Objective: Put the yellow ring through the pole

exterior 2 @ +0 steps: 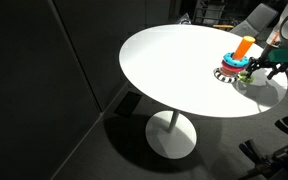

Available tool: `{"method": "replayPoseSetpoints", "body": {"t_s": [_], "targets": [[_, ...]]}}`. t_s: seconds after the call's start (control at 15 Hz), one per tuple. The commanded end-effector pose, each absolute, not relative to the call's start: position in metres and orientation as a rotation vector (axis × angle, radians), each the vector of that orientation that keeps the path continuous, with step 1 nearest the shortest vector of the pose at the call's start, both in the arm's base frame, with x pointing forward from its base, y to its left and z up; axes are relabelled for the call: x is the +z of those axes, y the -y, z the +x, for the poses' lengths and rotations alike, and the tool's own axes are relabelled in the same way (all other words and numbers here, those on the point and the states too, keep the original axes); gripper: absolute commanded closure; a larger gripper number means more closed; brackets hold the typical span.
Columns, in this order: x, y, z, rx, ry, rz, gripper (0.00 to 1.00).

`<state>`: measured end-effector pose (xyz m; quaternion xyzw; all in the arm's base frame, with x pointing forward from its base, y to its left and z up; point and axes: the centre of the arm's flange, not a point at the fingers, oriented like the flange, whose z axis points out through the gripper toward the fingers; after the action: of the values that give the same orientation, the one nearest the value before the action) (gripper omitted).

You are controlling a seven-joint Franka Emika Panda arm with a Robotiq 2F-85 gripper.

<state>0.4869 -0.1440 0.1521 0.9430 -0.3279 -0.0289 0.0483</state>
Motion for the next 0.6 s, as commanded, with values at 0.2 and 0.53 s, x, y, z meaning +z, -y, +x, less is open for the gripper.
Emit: {"method": "replayPoseSetpoints", "body": {"t_s": [0.2, 0.53], "targets": [[0.157, 0.147, 0.493, -0.07, 0.985, 2.88, 0.64], [0.17, 0.147, 0.493, -0.058, 0.983, 2.884, 0.98]]}}
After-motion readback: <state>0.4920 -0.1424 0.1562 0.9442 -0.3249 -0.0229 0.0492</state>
